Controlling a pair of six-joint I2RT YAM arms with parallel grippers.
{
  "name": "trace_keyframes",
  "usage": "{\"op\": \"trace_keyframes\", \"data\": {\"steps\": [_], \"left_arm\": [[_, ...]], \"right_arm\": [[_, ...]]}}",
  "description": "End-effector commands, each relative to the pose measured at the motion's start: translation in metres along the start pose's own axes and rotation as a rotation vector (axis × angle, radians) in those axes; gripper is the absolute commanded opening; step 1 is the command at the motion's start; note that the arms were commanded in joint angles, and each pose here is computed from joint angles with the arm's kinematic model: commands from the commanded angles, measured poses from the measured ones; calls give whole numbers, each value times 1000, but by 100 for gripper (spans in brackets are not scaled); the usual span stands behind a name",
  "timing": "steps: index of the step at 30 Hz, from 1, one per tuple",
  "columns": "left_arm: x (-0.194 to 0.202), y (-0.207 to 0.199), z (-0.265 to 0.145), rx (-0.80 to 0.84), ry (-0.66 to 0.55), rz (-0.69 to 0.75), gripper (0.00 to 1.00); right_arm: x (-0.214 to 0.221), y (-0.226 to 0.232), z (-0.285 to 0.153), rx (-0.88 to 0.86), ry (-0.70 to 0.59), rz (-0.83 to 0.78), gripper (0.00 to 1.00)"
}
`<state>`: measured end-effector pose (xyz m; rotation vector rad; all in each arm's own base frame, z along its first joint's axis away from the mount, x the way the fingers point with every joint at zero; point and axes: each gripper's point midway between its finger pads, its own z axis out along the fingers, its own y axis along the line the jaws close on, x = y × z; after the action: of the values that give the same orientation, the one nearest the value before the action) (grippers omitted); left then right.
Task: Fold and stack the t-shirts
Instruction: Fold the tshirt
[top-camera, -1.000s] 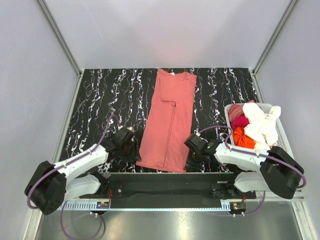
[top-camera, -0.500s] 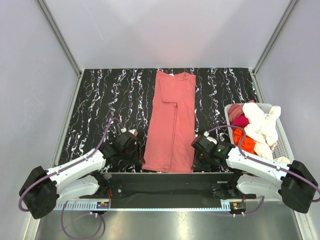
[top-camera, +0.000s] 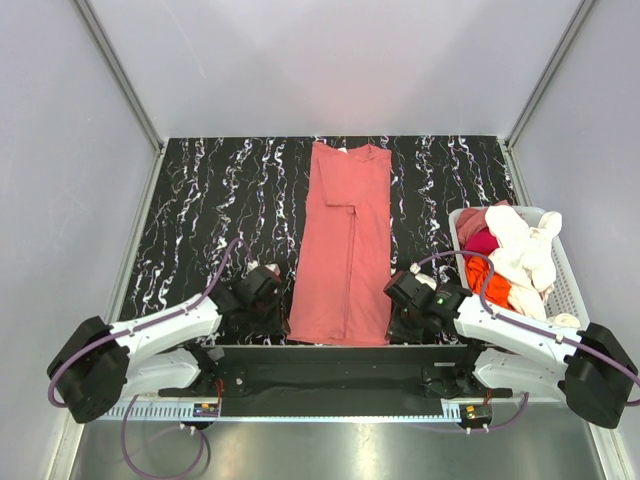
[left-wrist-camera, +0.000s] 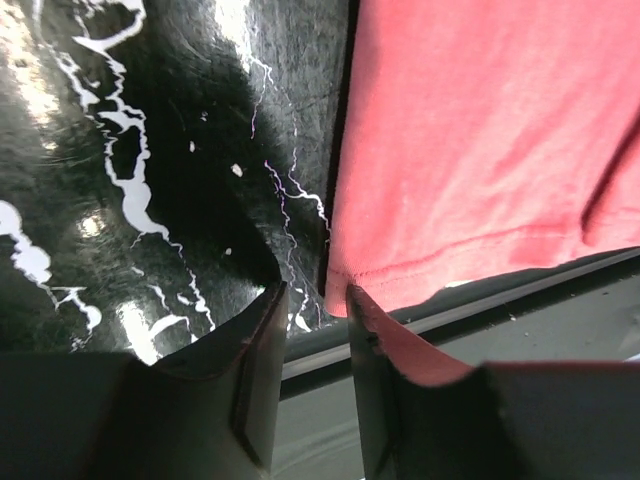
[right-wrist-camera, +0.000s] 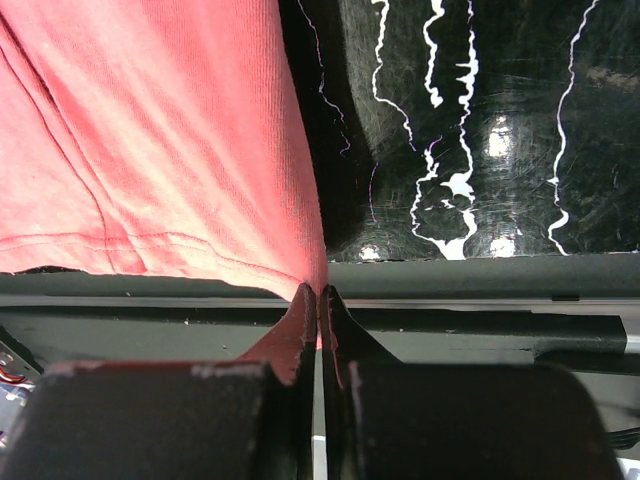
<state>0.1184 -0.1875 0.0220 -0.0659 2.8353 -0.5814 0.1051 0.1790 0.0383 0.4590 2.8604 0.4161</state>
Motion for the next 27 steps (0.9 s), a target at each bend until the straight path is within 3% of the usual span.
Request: {"op": "trace_keyframes", "data": {"steps": [1,14,19,20,23,27], "left_arm": [[0,-9,6,39,8,19,34],[6,-9,8,46,33,24,32],[7,-12,9,51,34,32,20],[7,-14,8,56,34,34,12],[3,-25,5,88,27,41,0],[-6,-38,-2,128,1,37,0]], "right_arm": [[-5,2,-5,-6,-34,-14,0],[-5,-5,-2,-4,-48,-3,0],[-5,-6,0,4,-45,-3,0],[-5,-5,0,4,-45,-5,0],[-7,-3,-2,-2,-48,-8,0],[-10,3,-5,-12,-60,-16,0]]}}
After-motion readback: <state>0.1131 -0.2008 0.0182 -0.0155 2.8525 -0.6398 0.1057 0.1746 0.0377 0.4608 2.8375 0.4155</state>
